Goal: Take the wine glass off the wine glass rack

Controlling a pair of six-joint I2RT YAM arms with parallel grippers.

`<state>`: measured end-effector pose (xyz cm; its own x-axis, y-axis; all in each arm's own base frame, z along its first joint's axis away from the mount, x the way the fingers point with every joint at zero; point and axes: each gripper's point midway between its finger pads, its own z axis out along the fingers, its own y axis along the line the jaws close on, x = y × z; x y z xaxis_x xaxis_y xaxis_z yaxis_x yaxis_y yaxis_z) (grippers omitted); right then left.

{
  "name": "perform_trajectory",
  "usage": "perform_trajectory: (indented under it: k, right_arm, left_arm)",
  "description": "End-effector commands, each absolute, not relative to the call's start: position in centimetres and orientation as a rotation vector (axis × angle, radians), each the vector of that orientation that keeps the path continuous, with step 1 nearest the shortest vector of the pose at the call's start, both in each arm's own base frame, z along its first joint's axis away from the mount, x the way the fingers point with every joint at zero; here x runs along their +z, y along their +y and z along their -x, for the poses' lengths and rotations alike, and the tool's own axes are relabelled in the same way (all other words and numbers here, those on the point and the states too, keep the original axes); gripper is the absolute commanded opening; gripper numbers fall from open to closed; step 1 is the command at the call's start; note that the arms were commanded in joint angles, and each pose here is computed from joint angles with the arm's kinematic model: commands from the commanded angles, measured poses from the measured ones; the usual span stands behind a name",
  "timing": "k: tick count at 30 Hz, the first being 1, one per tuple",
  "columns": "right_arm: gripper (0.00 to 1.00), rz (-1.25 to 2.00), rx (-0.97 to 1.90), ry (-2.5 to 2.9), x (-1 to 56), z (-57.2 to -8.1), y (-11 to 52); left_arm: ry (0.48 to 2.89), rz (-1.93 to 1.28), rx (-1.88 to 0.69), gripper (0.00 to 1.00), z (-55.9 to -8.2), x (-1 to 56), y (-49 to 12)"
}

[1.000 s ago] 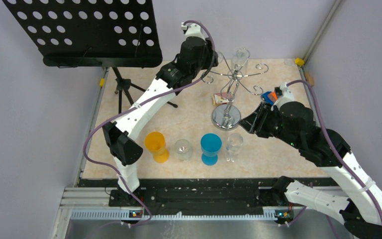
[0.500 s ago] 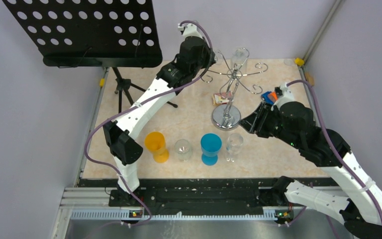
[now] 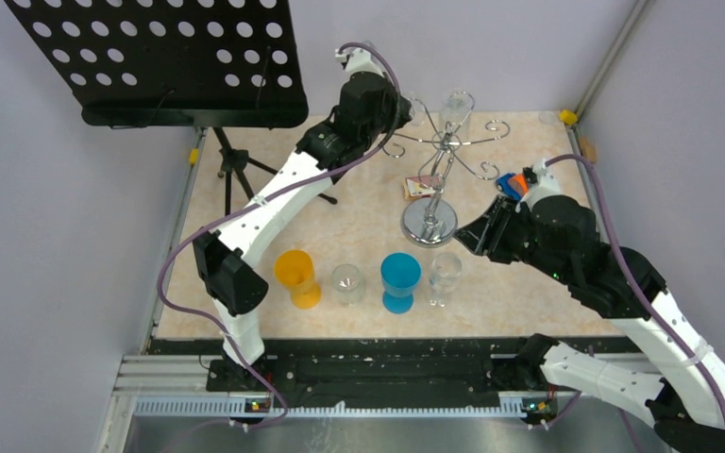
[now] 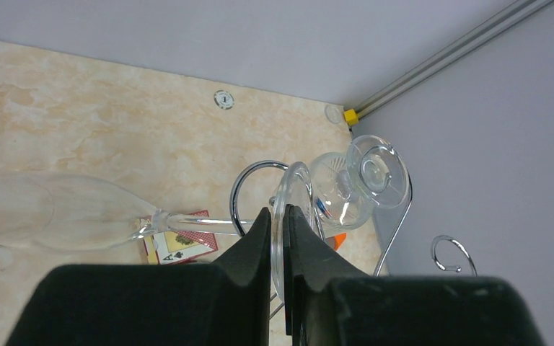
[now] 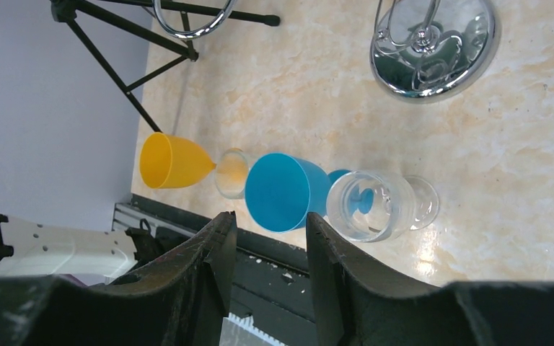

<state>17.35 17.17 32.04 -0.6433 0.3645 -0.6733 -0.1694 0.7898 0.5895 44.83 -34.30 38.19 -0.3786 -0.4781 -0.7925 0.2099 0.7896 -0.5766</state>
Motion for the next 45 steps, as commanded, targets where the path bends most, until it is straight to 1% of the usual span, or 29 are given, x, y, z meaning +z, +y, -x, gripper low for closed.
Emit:
perform_trajectory:
  k: [1, 7, 13, 25, 33, 38, 45]
  right_arm:
    - [0.42, -0.155, 0.808, 2.098, 32.5, -17.5, 17.1]
    - [0.42, -0.159, 0.8, 2.094, 32.6, -17.5, 16.9]
    - [0.42, -0.167, 0.784, 2.09, 32.6, -17.6, 16.6]
    - [0.43, -0.166, 0.771, 2.085, 32.7, -17.8, 16.5]
    - [0.43, -0.166, 0.774, 2.082, 32.8, -17.8, 16.5]
    - [0.43, -0.156, 0.78, 2.09, 32.6, -17.8, 16.8]
    - [0.43, -0.163, 0.785, 2.09, 32.5, -17.8, 16.8]
  left_arm:
    - [1.686, 0.289, -0.808, 0.0, -44.6, 42.6, -32.9]
    - [1.601, 0.343, -0.875, 0.0, -45.1, 44.5, -33.0]
    - [1.565, 0.337, -0.944, 0.0, -45.1, 45.3, -33.9]
    - [1.636, 0.271, -1.061, 0.0, -44.4, 43.8, -36.4]
    - [1.688, 0.24, -1.171, 0.0, -42.7, 43.6, -37.3]
    - [1.727, 0.226, -1.179, 0.0, -42.8, 43.0, -37.6]
    - [1.717, 0.207, -1.164, 0.0, -41.5, 44.0, -36.4]
